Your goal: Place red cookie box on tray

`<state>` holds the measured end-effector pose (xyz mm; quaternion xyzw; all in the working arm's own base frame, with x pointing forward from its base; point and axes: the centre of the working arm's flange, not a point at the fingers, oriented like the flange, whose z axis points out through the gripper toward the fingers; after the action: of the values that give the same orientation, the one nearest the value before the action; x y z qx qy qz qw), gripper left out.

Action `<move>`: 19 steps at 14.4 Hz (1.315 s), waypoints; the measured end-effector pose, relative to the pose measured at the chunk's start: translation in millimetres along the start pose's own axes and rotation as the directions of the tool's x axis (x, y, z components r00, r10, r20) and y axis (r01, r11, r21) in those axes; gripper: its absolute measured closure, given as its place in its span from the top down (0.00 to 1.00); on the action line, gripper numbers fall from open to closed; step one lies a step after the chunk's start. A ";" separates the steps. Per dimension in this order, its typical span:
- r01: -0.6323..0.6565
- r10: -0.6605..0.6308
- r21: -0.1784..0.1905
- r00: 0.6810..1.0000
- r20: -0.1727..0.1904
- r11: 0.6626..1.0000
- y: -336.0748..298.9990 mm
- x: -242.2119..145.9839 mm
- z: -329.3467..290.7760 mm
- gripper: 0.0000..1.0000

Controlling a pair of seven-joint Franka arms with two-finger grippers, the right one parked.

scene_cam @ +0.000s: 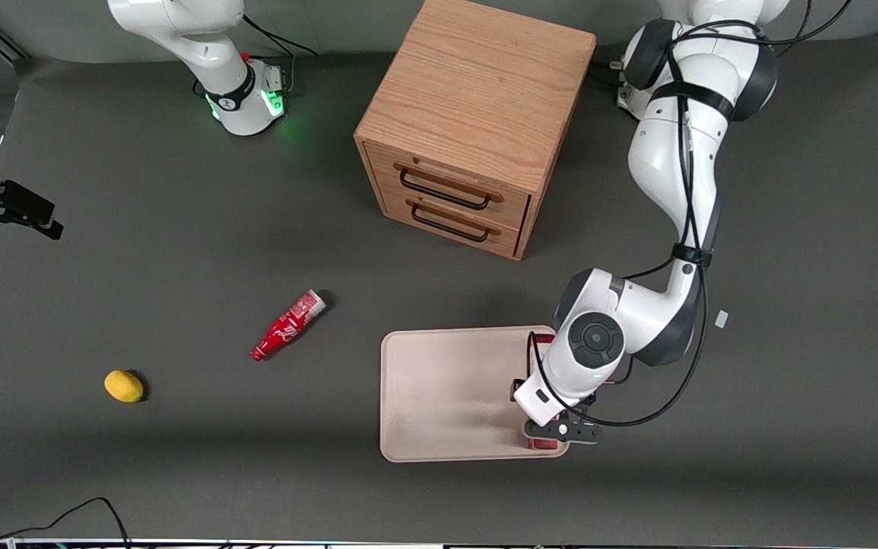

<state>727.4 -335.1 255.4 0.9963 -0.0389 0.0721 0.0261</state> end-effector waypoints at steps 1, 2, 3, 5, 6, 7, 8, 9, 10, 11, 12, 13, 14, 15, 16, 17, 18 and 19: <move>0.008 -0.008 0.001 1.000 0.001 1.000 1.3 -0.6 0.0 1.00; 0.010 -0.010 0.005 1.000 0.004 1.000 3.1 -1.5 -0.4 1.00; 0.012 -0.012 0.016 1.000 0.017 1.000 4.3 -3.0 -1.7 1.00; 0.012 -0.015 0.043 0.997 0.070 0.999 5.7 -5.5 -16.0 1.00; 0.011 -0.016 0.059 0.995 0.099 0.998 4.8 -6.3 -32.1 1.00; 0.006 -0.016 0.077 0.991 0.131 0.997 3.0 -7.6 -53.6 1.00; -0.011 -0.004 0.092 0.987 0.161 0.996 0.1 -8.9 -81.0 1.00; -0.037 0.017 0.101 0.982 0.185 0.994 -5.0 -10.3 -111.8 1.00; -0.058 0.036 0.106 0.979 0.199 0.993 -13.7 -10.7 -141.7 1.00; -0.073 0.050 0.108 0.979 0.199 0.991 -26.3 -9.8 -171.8 1.00; -0.087 0.064 0.108 0.978 0.196 0.990 -42.0 -8.8 -199.5 1.00; -0.105 0.082 0.108 0.977 0.196 0.989 -58.3 -9.3 -222.3 1.00; -0.123 0.101 0.107 0.975 0.196 0.987 -75.5 -10.7 -238.3 1.00; -0.141 0.118 0.107 0.972 0.203 0.984 -93.7 -13.6 -248.0 1.00; -0.155 0.129 0.113 0.968 0.214 0.981 -113.7 -17.9 -254.7 1.00; -0.166 0.135 0.121 0.964 0.229 0.979 -134.6 -23.7 -260.0 1.00; -0.172 0.137 0.129 0.960 0.242 0.977 -155.8 -30.3 -264.4 1.00; -0.175 0.137 0.132 0.957 0.254 0.976 -176.2 -37.4 -269.2 1.00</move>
<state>666.6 -141.4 507.7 0.9904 -0.1147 -0.0460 -0.0614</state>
